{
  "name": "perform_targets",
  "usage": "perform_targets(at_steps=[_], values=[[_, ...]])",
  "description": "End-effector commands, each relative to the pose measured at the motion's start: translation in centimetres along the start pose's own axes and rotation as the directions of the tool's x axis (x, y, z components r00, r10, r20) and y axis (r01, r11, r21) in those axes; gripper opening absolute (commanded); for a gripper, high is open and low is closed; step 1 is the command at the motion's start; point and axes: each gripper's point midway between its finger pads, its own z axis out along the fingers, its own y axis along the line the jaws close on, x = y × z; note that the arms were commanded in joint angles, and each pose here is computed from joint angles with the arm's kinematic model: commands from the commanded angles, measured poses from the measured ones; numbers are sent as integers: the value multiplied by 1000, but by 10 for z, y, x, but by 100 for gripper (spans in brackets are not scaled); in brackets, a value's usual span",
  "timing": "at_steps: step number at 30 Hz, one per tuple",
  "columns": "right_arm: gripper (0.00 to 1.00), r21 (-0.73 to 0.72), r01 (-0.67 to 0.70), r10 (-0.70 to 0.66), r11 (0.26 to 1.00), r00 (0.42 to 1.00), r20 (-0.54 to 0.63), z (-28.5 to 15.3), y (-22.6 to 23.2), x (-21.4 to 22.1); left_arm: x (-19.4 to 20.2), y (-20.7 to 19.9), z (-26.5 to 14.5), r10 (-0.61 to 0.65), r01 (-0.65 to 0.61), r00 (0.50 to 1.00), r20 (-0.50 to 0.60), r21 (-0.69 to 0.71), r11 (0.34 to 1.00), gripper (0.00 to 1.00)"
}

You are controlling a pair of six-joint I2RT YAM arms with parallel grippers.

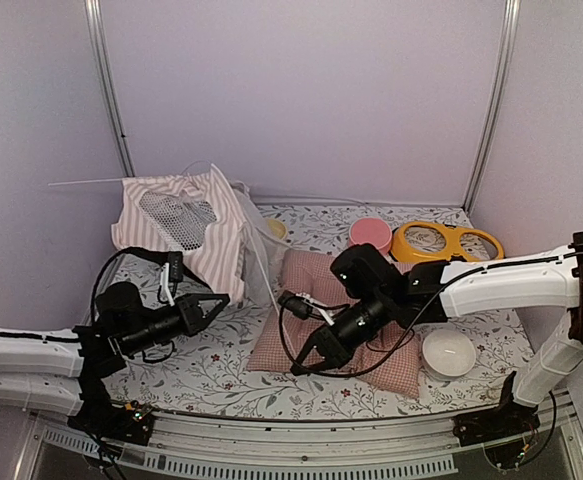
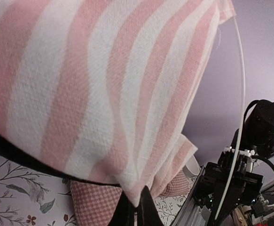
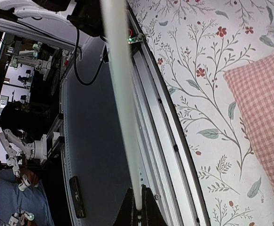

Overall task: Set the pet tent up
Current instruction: Insert the tent pole into the pole socket of the pet tent.

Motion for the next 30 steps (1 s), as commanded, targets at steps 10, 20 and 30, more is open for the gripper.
perform_targets(at_steps=[10,20,30], values=[[0,78,64,-86,995,943,322,-23,21,-103,47,-51,-17,74,-56,985,-154,119,991,0],[0,91,85,-115,992,900,421,-42,42,-137,66,-56,-24,74,-54,982,-171,116,992,0],[0,126,126,-174,984,833,525,-65,62,-170,83,-52,-30,67,-49,975,-212,88,995,0]])
